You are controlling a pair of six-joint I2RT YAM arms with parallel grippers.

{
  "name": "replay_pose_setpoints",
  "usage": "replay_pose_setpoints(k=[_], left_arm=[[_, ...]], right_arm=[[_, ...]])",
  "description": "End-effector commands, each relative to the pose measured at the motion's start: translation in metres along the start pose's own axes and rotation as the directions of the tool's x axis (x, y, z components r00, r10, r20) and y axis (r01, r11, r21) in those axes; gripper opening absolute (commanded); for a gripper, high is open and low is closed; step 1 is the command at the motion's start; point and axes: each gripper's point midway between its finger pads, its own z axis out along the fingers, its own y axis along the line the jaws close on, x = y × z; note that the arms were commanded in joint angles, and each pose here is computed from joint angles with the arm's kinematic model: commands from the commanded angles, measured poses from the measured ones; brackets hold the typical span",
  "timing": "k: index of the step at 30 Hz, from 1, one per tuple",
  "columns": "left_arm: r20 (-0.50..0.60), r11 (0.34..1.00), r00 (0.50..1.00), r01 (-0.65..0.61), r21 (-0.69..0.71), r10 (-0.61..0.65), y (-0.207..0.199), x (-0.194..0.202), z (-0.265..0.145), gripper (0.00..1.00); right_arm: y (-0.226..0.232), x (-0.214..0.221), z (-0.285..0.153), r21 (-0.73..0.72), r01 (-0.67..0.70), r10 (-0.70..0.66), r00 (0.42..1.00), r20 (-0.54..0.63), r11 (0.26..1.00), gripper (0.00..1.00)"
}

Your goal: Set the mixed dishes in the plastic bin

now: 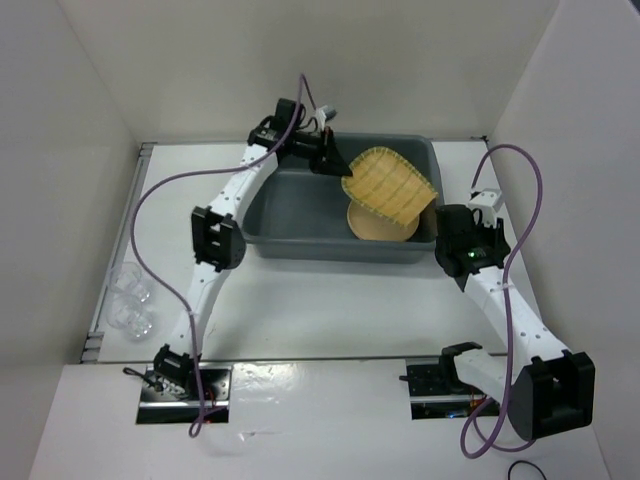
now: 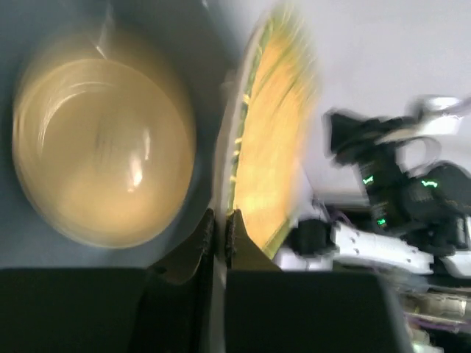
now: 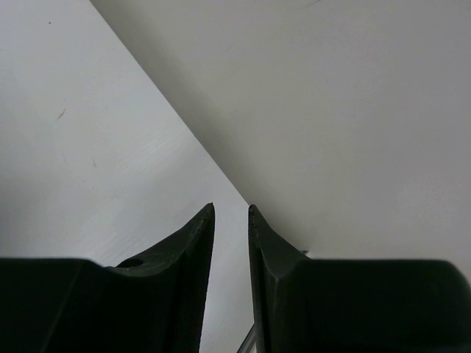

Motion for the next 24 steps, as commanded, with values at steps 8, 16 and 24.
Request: replay_pose_setpoints(k=[8,16,24], left_arm=[[-0.029,0.994,0.996,0.092,0.066,-0.09,0.007,0.009,0.037,0.0],[-0.015,0.991,0.992,0.125,-0.053,-0.126,0.054,0.02,0.056,0.0],[0.056,0.986,0.988,0.149,-0.08,-0.145,0.086,-0.002,0.028,0.0]], right_arm=[[-0.001,-0.006,-0.001,0.009,-0.07,0.069,0.997,0.031,0.998,0.3],[0.003,-0.004,0.0,0.001,-0.053,0.053,0.998,0.023,0.999,0.3],[0.007,-0.002,0.002,0.002,-0.025,0.025,1.0,0.015,1.0,0.3]])
